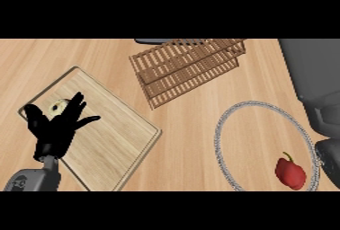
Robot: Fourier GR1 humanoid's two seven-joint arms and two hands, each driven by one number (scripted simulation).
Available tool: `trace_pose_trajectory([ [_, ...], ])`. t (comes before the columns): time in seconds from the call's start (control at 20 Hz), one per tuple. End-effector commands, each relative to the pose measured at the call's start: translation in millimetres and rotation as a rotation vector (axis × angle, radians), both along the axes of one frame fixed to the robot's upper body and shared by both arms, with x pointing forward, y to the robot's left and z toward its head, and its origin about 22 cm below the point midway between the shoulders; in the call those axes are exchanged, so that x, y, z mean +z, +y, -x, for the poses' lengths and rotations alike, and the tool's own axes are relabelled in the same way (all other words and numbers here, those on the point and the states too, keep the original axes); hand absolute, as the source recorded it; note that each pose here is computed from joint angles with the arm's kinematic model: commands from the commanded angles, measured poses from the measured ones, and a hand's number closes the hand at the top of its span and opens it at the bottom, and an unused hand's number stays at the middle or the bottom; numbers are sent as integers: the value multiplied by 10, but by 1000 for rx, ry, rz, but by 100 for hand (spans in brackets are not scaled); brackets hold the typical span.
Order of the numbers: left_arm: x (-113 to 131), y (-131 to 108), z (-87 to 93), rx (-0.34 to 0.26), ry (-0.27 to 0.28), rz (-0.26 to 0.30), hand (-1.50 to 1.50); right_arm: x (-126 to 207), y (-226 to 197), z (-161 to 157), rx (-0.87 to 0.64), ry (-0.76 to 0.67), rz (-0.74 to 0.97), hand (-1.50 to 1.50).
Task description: Pick the croissant from the placemat and place it in the tiered shelf
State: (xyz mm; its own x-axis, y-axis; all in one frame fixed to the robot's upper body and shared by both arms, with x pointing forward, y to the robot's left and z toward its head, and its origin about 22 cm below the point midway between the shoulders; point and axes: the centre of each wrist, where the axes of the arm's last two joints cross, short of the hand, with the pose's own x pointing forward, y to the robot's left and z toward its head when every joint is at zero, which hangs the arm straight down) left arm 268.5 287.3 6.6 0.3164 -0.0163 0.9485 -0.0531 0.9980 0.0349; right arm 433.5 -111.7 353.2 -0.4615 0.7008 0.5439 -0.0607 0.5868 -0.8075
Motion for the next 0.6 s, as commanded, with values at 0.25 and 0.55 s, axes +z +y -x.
trace_pose_trajectory([
  [0.25, -199, 119, 112, 9, 122, -13, 0, -97, 247, -119, 67, -11, -18, 150],
  [0.55, -245, -53, 46, 0, 99, -18, 0, -53, -123, -239, 37, -33, 81, 150],
])
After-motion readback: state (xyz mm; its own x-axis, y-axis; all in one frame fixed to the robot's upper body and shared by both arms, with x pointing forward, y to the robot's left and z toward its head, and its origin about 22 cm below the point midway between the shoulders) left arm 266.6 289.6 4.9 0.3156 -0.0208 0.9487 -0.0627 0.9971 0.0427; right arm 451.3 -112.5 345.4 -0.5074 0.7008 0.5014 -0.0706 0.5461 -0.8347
